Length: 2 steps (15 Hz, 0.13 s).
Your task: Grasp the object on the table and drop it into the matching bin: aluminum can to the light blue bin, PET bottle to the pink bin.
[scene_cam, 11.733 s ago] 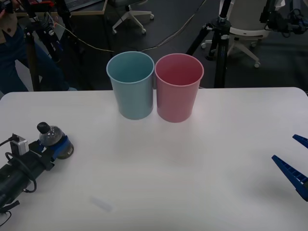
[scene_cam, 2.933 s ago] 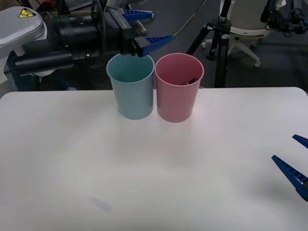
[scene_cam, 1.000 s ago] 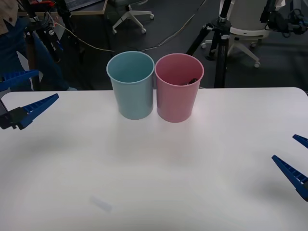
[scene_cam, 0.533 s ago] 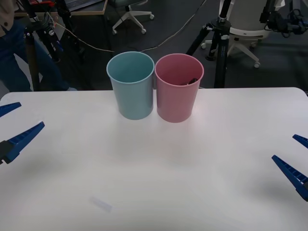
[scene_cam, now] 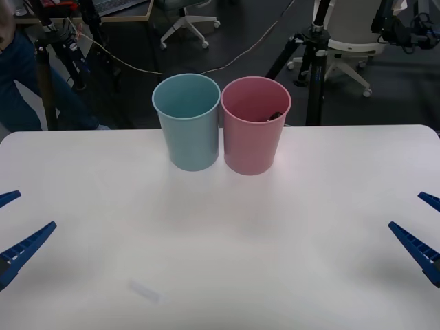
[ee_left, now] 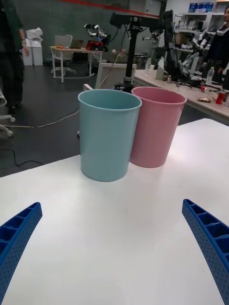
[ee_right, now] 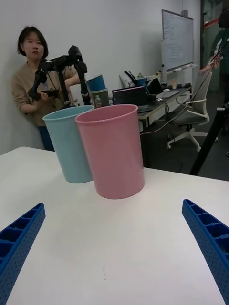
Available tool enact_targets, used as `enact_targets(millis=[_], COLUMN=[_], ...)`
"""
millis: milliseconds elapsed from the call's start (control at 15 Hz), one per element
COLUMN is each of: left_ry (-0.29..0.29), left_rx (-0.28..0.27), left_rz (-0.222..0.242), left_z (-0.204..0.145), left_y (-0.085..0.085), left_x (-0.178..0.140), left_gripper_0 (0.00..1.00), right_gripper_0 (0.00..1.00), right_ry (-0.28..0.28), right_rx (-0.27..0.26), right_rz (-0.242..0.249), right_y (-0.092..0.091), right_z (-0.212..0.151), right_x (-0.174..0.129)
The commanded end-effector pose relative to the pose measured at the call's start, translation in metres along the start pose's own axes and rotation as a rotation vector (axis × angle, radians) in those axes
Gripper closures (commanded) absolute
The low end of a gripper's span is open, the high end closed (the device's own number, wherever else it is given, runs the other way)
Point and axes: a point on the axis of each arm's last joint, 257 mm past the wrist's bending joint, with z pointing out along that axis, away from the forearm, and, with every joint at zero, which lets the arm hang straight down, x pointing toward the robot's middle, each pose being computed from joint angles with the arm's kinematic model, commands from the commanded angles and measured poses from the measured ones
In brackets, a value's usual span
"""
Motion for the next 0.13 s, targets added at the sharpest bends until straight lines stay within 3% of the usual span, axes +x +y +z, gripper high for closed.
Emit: enact_targets(millis=[67,133], left_ry=[-0.001,-0.001], left_rx=[-0.004,-0.004], left_rz=[-0.01,-0.01], left_z=[-0.0025,-0.0025], left_y=[0.0002,0.0002], left_x=[0.0004,0.0004], left_gripper_0=[0.0,0.0], right_gripper_0=[0.0,0.0], right_ry=[0.0,0.0], right_rx=[0.0,0.0], right_rz=[0.0,0.0], right_y=[0.0,0.0], right_z=[0.0,0.0], right_x=[0.0,0.0])
